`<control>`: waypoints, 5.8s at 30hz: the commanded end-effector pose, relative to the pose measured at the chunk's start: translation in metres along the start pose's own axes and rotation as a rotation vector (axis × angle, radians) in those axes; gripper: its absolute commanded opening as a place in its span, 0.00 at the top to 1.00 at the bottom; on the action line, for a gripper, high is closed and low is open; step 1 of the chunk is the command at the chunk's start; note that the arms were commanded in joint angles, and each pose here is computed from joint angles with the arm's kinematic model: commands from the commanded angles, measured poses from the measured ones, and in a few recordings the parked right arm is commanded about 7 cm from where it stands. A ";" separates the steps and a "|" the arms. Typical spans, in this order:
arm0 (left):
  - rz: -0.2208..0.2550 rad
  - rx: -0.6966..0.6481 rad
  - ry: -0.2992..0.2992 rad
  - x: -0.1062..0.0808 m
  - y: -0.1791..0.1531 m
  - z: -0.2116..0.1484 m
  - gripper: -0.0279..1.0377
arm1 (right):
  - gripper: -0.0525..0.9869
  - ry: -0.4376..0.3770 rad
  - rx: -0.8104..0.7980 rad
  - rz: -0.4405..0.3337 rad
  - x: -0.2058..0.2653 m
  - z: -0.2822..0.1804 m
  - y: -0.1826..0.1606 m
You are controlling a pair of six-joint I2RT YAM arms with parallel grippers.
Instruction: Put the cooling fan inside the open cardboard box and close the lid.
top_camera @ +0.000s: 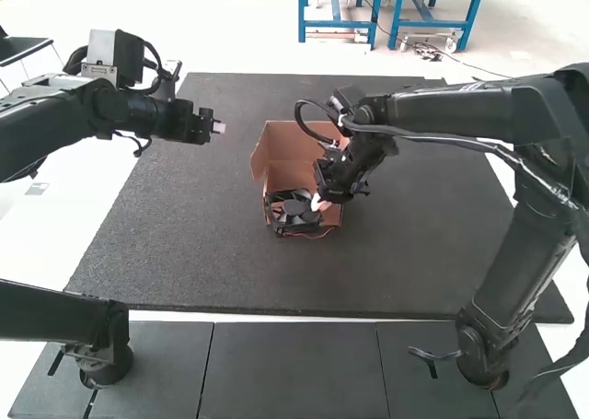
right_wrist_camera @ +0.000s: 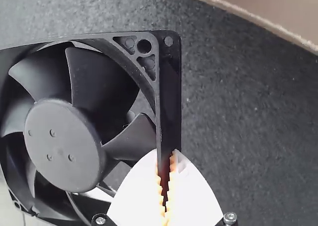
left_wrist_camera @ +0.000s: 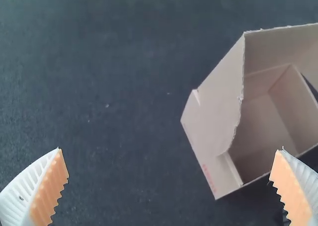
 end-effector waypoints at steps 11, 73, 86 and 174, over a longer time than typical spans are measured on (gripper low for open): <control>0.000 -0.066 -0.008 -0.004 0.015 -0.015 0.07 | 0.97 -0.004 -0.121 0.019 -0.004 -0.018 0.037; -0.030 -0.083 -0.031 -0.012 0.018 -0.016 0.07 | 0.97 -0.058 -0.170 0.046 -0.019 -0.005 0.091; -0.030 -0.087 -0.034 -0.012 0.019 -0.016 0.07 | 0.97 -0.059 -0.189 0.050 -0.018 -0.004 0.107; -0.049 -0.051 0.006 -0.004 0.007 0.014 0.07 | 0.31 -0.138 -0.236 -0.206 -0.006 -0.098 0.060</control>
Point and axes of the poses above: each hand's point on the last joint's axis, 136 mm out from that joint toward the fingers, its own z axis out along the fingers, its own x axis along the line the jaws close on, y = z × x, the point moved 4 cm from there along -z, back along the fingers, and after that the axes turned 14 degrees about z, right-handed, at the moved point
